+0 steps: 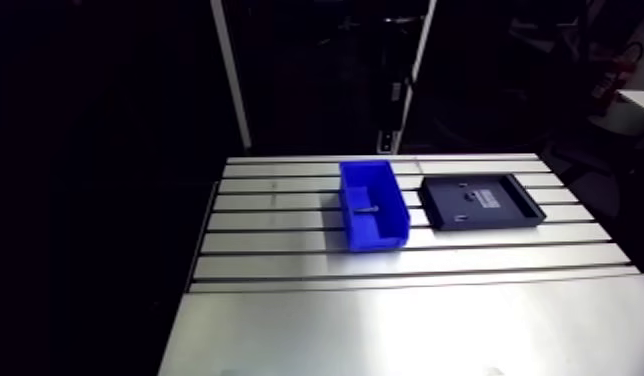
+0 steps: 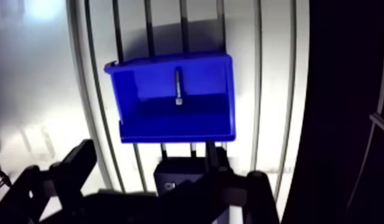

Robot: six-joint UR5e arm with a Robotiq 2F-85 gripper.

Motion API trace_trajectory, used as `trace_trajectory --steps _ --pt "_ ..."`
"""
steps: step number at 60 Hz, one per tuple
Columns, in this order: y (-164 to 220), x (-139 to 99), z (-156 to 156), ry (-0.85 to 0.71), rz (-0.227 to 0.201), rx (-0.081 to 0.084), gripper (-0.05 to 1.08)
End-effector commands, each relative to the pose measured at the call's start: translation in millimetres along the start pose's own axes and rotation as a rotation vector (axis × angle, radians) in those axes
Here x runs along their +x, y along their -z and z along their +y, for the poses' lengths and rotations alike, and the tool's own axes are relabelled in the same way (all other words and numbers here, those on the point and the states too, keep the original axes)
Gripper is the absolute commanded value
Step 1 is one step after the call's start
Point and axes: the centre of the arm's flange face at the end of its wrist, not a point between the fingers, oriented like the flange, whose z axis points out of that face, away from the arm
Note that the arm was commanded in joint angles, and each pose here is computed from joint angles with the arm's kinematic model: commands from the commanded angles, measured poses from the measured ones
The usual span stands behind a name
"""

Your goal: Pick up the M10 bolt from the tray and put it into the blue bin.

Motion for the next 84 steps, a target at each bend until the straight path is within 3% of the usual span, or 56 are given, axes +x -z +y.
trace_trajectory --steps 1,4,11,12,21,30,39,48,58,65,84 --pt "95 -18 -13 -0.632 0.047 -0.041 0.0" --pt "101 -19 -12 -0.783 0.052 -0.05 0.0" --pt "106 -20 -14 -0.99 0.057 -0.051 0.0" --pt "109 -19 -18 -1.107 0.062 -0.053 0.0" --pt "119 -20 -22 -1.311 0.077 -0.06 0.0" --pt "121 -20 -25 -1.485 0.074 -0.046 0.0" --pt "126 -20 -26 -1.549 0.078 -0.045 0.0" --pt "134 -21 -28 -1.565 0.067 -0.035 0.0" --pt "156 -23 -32 -1.566 0.084 -0.055 0.0" --pt "160 -25 -34 -1.569 0.075 -0.048 0.0" --pt "166 -32 -35 -1.575 0.081 -0.058 0.0"
